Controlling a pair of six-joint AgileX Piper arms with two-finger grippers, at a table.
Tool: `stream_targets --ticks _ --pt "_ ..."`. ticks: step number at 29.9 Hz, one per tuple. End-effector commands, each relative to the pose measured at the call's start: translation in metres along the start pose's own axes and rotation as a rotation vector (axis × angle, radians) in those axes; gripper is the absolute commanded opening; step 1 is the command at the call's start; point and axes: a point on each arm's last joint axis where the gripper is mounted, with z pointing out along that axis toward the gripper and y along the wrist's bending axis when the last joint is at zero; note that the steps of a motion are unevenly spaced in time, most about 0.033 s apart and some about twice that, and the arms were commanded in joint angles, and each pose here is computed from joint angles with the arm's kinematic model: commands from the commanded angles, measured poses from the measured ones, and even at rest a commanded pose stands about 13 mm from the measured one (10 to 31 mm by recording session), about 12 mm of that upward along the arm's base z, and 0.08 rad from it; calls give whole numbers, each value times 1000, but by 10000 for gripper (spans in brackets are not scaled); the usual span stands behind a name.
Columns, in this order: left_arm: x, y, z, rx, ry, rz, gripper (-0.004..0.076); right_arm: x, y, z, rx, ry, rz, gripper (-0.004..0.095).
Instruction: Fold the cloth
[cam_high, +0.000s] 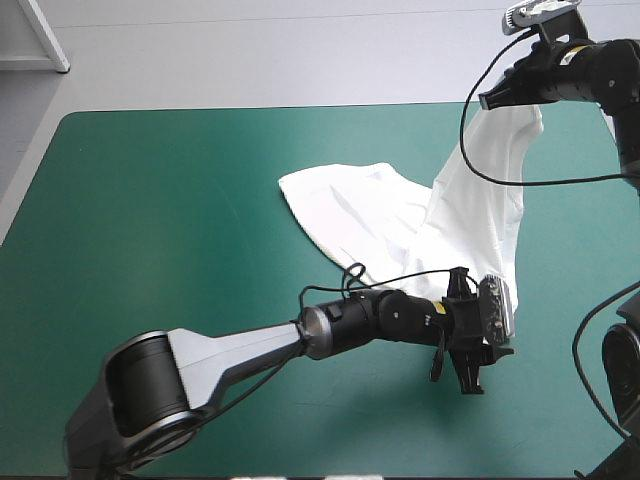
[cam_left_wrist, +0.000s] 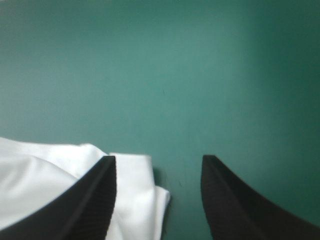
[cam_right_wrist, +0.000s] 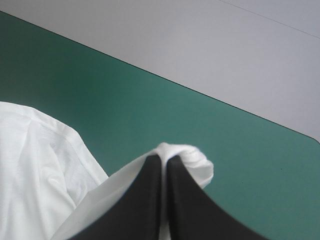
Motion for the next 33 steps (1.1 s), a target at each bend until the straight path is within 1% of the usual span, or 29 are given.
stream_targets --ticks 1,3,7,9,14,16,18,19,20,21,22,30,33 --pt "-52 14 -56 -87 -142 -22 407 -18 0 -34 47 -139 -20 -13" --pt "-49 14 -55 -93 -116 1 407 -18 0 -34 45 -140 -19 -14" --pt "-18 15 -32 -26 22 -49 407 -18 0 -34 45 -140 -19 -13" --pt "-3 18 -19 -19 65 -76 407 -18 0 -34 45 -140 -19 -14" --pt "29 30 9 -84 105 -102 406 -18 0 -34 45 -140 -19 -14" --pt "39 33 16 -90 121 -121 402 -18 0 -34 45 -140 -19 -14" --pt "43 32 19 -81 134 -132 360 -18 0 -34 45 -140 -19 -14" --pt "44 32 19 -73 138 -133 312 -18 0 -34 45 -140 -19 -14" --pt "45 31 19 -62 144 -134 189 -18 0 -34 45 -140 -19 -14" --pt "43 29 18 -55 146 -124 84 -18 0 -34 45 -140 -19 -14" --pt "43 29 17 -48 150 -109 25 -18 0 -34 45 -140 -19 -14" --pt "39 28 11 -29 158 -82 19 -18 0 -34 45 -140 -19 -14" --pt "23 30 -5 -31 132 -59 19 -18 0 -34 51 -137 -26 -14"
